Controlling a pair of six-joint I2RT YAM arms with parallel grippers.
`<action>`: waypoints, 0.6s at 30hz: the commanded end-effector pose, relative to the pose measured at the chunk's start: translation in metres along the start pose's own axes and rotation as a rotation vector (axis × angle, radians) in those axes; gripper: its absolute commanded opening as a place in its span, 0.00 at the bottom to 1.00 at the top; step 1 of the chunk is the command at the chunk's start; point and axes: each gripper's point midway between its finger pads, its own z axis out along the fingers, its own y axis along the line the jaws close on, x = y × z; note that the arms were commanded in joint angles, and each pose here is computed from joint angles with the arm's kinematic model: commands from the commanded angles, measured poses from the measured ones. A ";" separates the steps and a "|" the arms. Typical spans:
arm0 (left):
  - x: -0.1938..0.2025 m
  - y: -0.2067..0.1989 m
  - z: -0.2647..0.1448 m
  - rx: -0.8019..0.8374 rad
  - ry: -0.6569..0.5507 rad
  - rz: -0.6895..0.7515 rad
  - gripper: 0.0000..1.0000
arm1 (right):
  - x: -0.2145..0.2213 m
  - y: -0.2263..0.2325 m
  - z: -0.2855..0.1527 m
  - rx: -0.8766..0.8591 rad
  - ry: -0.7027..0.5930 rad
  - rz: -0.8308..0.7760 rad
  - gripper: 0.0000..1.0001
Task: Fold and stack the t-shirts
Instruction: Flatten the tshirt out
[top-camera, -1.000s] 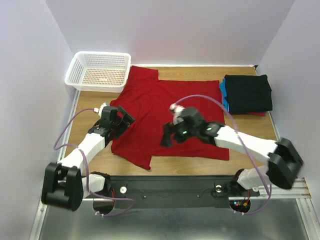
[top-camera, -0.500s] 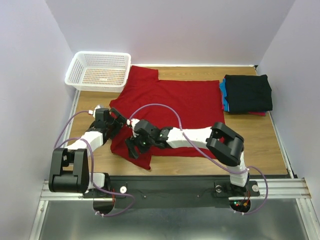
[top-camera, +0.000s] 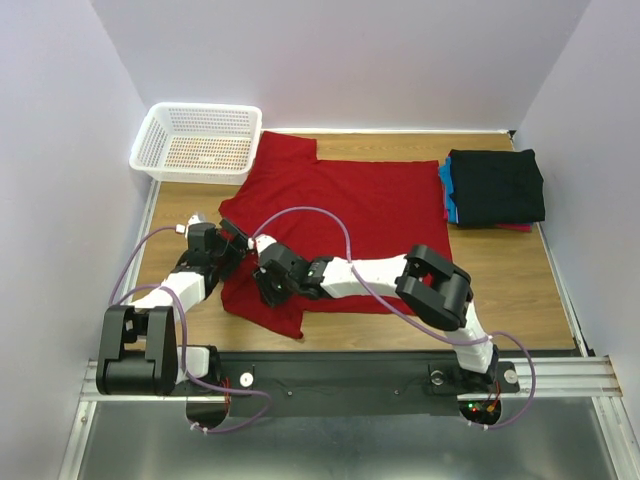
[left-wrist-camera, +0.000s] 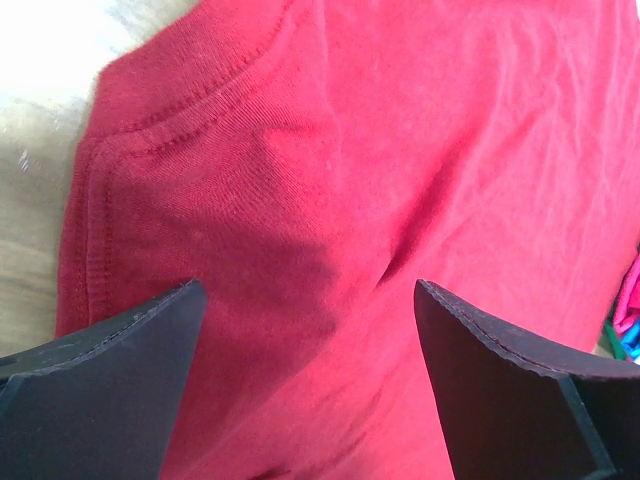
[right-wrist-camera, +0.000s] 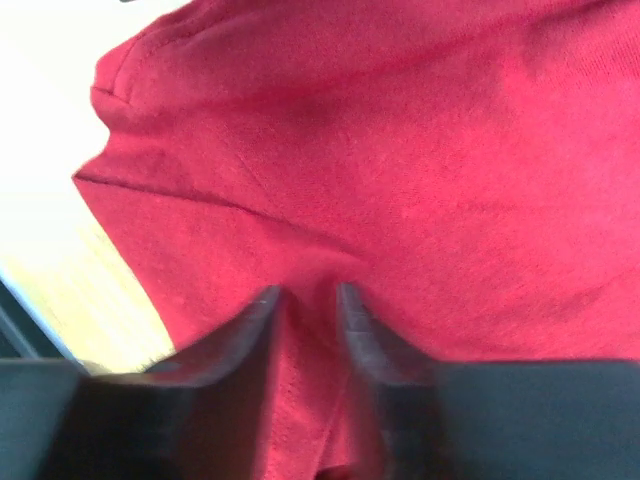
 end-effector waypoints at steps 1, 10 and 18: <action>0.016 0.027 -0.007 -0.090 0.044 0.000 0.98 | -0.008 0.028 -0.003 -0.024 -0.050 -0.043 0.27; 0.014 0.029 -0.007 -0.100 0.038 -0.008 0.98 | 0.011 0.069 -0.033 -0.083 -0.050 -0.084 0.00; 0.013 0.027 -0.009 -0.096 0.035 -0.015 0.98 | 0.071 0.148 -0.063 -0.278 0.059 -0.146 0.19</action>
